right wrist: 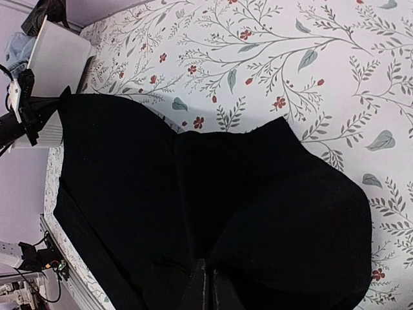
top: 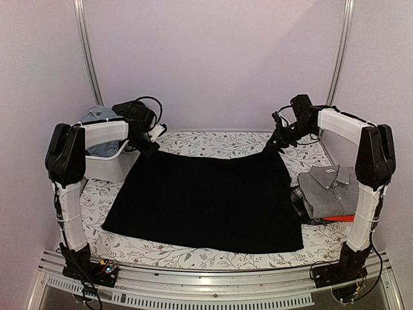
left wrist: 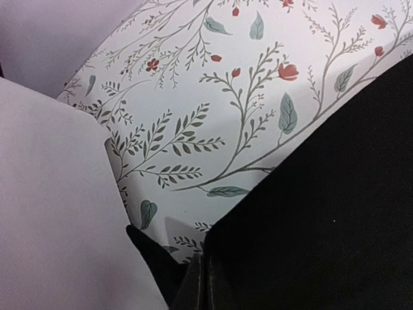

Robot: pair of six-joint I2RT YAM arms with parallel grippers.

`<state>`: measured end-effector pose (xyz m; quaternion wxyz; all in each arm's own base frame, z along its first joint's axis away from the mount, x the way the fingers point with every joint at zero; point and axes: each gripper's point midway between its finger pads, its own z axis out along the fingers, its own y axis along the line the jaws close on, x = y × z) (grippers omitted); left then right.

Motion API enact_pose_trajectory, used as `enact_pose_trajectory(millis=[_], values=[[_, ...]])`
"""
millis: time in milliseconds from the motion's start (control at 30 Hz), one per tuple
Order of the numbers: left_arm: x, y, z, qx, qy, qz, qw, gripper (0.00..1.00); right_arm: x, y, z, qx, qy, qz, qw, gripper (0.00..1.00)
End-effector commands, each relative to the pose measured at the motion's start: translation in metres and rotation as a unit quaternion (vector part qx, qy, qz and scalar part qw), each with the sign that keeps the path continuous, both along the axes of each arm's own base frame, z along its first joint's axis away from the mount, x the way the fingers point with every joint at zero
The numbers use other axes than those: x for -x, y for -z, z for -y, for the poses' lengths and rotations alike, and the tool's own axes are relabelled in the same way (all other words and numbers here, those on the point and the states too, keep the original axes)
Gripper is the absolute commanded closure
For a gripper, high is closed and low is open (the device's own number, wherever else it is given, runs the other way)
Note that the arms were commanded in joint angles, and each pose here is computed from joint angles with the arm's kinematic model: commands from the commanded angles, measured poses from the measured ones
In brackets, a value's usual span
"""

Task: Fold and stack the mixed laundry pile
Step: Adjust the 1/3-folded T-shirt at the center of the board.

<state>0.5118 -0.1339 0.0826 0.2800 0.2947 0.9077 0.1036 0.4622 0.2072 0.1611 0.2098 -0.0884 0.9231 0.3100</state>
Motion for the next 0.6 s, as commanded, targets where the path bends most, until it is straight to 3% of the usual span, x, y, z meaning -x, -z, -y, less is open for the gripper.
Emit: enact_pose_trajectory(millis=[0, 333, 567], values=[[0.003, -0.02, -0.006, -0.019, 0.003, 0.035, 0.999, 1.0, 0.016, -0.017, 0.002, -0.01, -0.003, 0.013, 1.0, 1.0], [0.067, -0.003, -0.011, -0.028, -0.033, -0.02, 0.999, 1.0, 0.066, -0.012, 0.005, -0.014, -0.021, -0.018, 1.0, 1.0], [0.119, 0.021, -0.026, -0.054, -0.068, -0.077, 0.993, 1.0, 0.118, 0.025, 0.001, -0.009, -0.037, -0.07, 0.997, 1.0]])
